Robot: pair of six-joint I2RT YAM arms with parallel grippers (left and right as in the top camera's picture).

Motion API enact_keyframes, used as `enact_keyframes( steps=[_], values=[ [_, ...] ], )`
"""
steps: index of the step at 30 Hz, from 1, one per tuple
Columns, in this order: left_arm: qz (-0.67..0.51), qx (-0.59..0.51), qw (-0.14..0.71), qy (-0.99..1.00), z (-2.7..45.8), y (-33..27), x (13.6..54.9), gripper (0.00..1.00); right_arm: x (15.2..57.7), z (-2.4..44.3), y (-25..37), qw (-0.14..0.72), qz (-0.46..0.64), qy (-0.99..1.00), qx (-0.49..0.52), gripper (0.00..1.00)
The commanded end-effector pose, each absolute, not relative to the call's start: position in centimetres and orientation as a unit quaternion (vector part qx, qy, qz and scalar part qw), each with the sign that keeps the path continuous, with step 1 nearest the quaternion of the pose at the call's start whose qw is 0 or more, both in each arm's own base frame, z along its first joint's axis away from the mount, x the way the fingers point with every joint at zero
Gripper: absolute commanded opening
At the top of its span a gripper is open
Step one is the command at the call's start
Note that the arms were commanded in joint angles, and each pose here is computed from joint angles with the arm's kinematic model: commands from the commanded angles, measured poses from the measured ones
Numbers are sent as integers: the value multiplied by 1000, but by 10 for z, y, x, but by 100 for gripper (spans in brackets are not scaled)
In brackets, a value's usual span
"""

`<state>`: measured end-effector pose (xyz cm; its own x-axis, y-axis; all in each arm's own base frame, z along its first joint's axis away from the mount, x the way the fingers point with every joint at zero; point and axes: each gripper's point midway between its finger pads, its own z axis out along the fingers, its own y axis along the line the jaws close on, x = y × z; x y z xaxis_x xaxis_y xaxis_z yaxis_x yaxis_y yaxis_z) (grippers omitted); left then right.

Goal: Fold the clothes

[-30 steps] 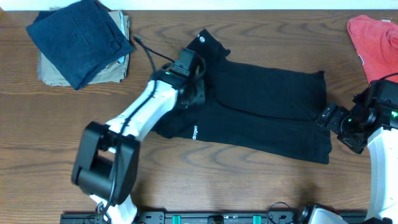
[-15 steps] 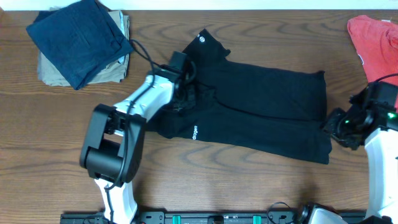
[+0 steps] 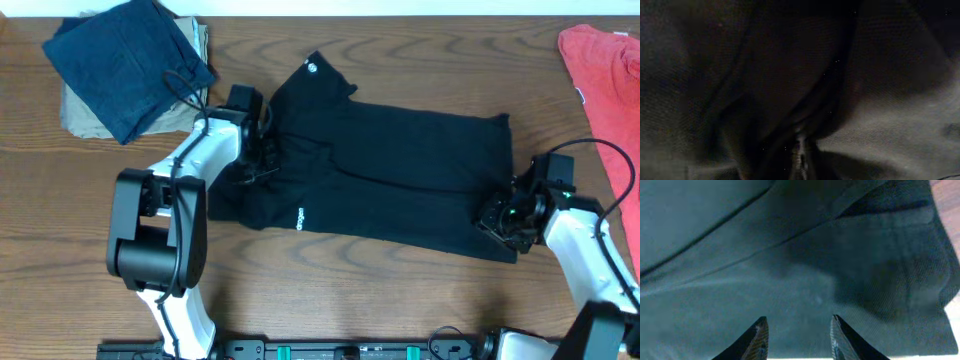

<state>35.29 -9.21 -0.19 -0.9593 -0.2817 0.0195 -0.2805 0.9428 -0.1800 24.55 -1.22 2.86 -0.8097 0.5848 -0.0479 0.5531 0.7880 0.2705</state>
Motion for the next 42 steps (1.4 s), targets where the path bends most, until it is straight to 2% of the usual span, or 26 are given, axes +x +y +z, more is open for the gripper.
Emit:
enact_keyframes(
  steps=[1, 9, 16, 19, 23, 29, 30, 31, 32, 33, 34, 37, 42],
  values=[
    [-40, -185, -50, 981, -21, -63, 322, 6, 244, 16, -11, 43, 118, 940, 316, 39],
    [-24, -223, -81, 971, -7, -51, 302, 6, 237, -16, -17, -5, 90, 935, 343, 37],
    [35, -240, -65, 968, 11, -30, 295, 6, 235, -18, -33, 0, 56, 930, 363, 38],
    [34, -241, -60, 968, 14, -29, 296, 6, 234, -16, -40, -1, 47, 927, 371, 36],
    [33, -240, -55, 969, 20, -29, 295, 6, 240, 0, -47, -8, 34, 926, 375, 26],
    [12, -242, -2, 970, 57, -30, 301, 6, 263, 58, -72, 5, -18, 927, 376, 35],
    [3, -242, 14, 970, 66, -32, 304, 8, 270, 69, -74, 12, -17, 928, 372, 40],
    [-13, -237, 31, 971, 75, -35, 308, 23, 276, 78, -74, 21, -12, 931, 366, 53],
    [-45, -219, 52, 973, 86, -44, 315, 58, 285, 87, -71, 31, 2, 935, 353, 65],
    [-82, -193, 75, 975, 96, -55, 324, 72, 293, 93, -66, 40, 19, 939, 341, 73],
    [-124, -161, 105, 973, 109, -69, 335, 76, 301, 99, -58, 49, 44, 944, 324, 79],
    [-188, -112, 181, 959, 138, -90, 366, 91, 312, 105, -38, 59, 90, 953, 282, 86],
    [-210, -64, 276, 936, 163, -111, 412, 92, 311, 97, -8, 51, 91, 967, 233, 86]
  ],
)
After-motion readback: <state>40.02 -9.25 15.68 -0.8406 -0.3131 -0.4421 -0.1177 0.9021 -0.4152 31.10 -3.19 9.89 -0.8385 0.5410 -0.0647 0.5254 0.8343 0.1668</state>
